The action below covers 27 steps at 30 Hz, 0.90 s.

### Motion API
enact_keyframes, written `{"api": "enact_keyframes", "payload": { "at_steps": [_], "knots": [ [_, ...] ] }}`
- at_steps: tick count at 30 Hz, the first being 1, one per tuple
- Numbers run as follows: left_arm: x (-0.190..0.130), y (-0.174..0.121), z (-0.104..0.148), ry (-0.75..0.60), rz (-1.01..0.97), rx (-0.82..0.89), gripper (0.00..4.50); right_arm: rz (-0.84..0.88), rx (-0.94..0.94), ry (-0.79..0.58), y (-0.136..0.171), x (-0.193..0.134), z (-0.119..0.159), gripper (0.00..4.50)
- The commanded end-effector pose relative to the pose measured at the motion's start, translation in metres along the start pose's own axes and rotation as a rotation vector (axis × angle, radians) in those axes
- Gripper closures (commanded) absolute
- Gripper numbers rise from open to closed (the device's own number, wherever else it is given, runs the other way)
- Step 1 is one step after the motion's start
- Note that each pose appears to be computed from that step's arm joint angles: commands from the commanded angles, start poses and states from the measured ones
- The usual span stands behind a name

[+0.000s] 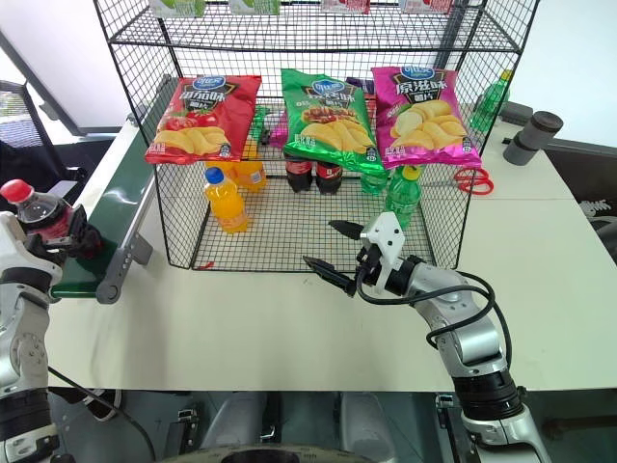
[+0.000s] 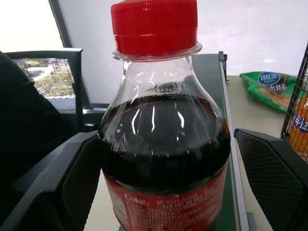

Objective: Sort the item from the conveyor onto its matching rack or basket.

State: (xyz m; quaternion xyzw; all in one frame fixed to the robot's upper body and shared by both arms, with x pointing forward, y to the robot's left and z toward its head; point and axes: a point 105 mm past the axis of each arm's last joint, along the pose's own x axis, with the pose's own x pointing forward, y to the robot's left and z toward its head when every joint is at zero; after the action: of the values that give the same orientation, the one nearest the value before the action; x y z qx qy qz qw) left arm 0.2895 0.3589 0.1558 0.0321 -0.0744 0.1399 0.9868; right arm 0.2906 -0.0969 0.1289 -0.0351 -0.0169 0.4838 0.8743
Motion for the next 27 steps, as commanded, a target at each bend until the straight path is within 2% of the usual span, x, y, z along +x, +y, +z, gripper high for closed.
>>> {"api": "enact_keyframes", "payload": {
  "at_steps": [1,6,8,13,18,23,27],
  "knots": [
    [-0.001,0.006,0.015,-0.047,0.012,0.01,1.51,0.011,-0.03,-0.042,0.003,0.002,0.008,0.0],
    [-0.004,0.003,0.027,-0.099,-0.007,-0.002,1.51,0.012,-0.036,-0.046,0.004,0.004,0.011,0.0],
    [-0.004,-0.001,0.044,-0.157,-0.033,-0.024,1.51,0.013,-0.042,-0.051,0.003,0.006,0.016,0.0],
    [-0.008,-0.035,0.09,-0.258,-0.248,-0.074,1.51,0.023,-0.06,-0.056,0.002,0.008,0.029,0.0],
    [-0.018,-0.067,0.121,-0.279,-0.493,-0.114,1.51,0.062,-0.053,-0.049,0.004,0.009,0.037,0.0],
    [-0.034,-0.109,0.129,-0.204,-0.76,-0.145,1.51,0.115,-0.038,-0.05,0.01,0.01,0.042,0.0],
    [-0.046,-0.145,0.114,-0.115,-0.916,-0.112,1.51,0.15,-0.013,-0.051,0.016,0.011,0.043,0.0]
  ]
}}
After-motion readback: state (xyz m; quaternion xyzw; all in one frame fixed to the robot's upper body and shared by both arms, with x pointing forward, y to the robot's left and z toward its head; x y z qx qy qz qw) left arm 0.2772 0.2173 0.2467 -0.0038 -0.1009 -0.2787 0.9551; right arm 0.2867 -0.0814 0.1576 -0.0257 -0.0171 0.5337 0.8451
